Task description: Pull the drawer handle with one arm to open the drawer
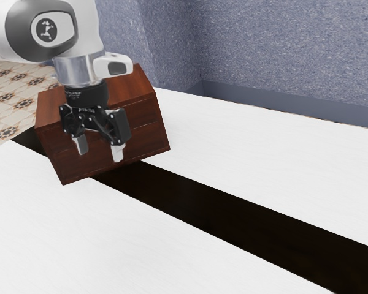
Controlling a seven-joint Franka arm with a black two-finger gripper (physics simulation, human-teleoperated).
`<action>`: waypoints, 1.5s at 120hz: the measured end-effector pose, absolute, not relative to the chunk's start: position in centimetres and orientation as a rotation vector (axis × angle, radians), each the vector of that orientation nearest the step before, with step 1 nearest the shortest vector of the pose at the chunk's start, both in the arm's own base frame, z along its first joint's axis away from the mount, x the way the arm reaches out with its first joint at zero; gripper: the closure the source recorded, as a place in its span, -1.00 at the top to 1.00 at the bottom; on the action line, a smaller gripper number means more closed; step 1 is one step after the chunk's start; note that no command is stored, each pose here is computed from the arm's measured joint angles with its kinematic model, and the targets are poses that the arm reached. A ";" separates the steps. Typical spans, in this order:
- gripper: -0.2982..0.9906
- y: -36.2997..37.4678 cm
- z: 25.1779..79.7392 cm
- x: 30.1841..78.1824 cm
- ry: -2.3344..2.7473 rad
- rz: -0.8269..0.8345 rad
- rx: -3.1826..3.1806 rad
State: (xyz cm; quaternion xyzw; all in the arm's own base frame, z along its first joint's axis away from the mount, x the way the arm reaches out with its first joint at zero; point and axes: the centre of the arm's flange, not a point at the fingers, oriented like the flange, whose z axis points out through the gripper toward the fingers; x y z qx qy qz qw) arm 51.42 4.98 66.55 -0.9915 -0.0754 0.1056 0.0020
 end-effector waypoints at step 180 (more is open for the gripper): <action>0.54 7.9 61.0 45.6 0.921 -0.218 -2.521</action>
